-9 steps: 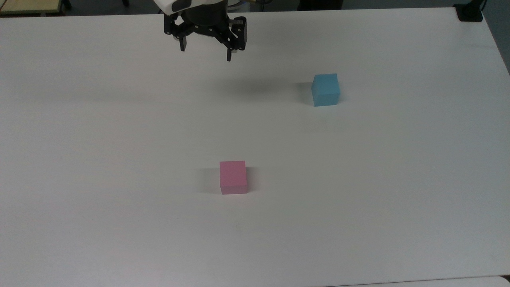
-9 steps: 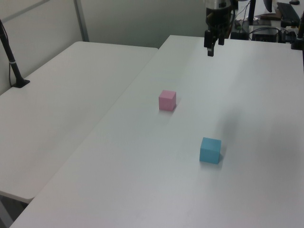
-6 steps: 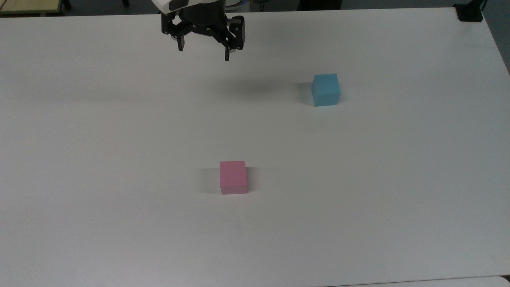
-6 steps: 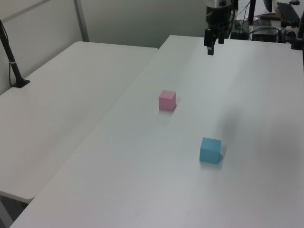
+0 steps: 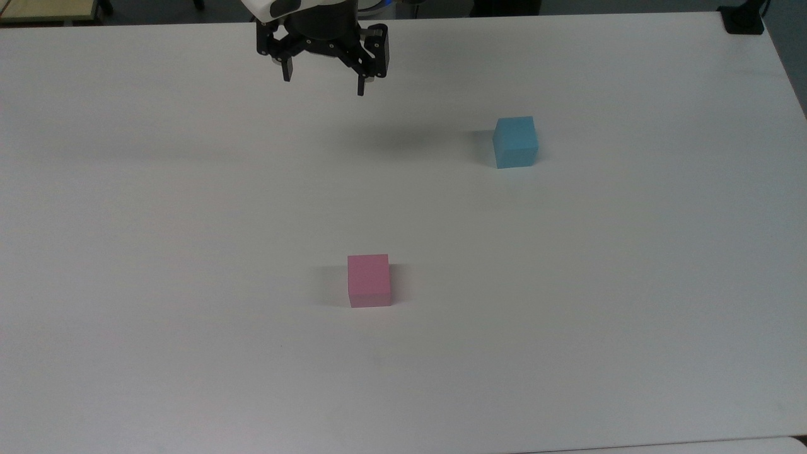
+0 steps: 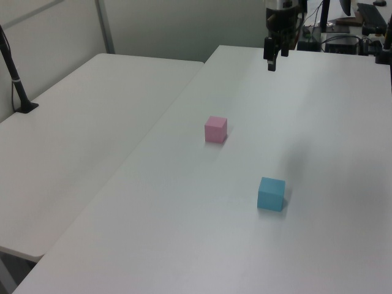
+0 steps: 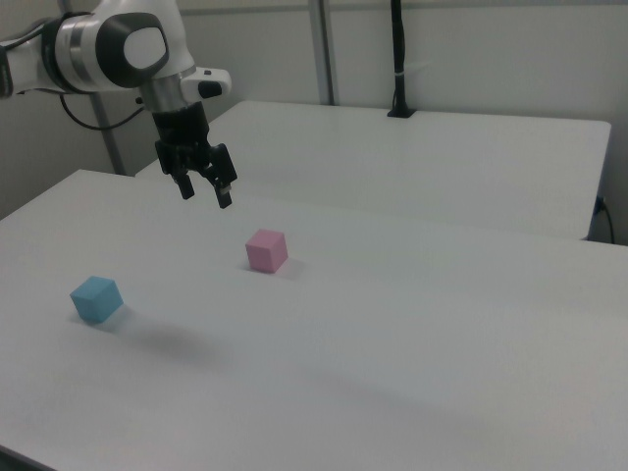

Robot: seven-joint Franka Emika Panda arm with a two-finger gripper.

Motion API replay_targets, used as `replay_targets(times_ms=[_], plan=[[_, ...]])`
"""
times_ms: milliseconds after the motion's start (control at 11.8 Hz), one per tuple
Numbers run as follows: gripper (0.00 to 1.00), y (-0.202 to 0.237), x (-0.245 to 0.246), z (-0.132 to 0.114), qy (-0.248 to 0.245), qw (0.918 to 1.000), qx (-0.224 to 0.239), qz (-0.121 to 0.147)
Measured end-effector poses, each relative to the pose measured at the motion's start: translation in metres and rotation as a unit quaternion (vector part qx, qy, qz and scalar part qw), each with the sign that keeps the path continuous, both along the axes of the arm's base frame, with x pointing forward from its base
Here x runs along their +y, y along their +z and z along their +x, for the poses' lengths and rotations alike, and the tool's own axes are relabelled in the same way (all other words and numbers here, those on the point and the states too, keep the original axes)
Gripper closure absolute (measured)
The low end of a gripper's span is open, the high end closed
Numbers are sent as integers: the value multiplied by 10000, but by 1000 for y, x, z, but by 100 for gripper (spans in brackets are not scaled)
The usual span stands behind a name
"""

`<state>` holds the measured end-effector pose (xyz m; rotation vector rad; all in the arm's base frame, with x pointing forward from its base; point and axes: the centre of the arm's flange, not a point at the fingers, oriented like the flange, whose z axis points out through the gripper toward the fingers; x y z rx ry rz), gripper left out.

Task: Put blue cube on pink cube
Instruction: 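Move the open gripper over the blue cube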

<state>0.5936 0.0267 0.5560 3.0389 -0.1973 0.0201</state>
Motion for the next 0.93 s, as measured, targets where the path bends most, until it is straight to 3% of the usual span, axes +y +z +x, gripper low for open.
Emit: replay_targets(times_ms=[253,507,929], plan=[[0,-10,34,1,287,9995,89,27],[0,-36,133,-9,866,9959,273,2],[0,-92,244,-34,1024,9935,488,98]])
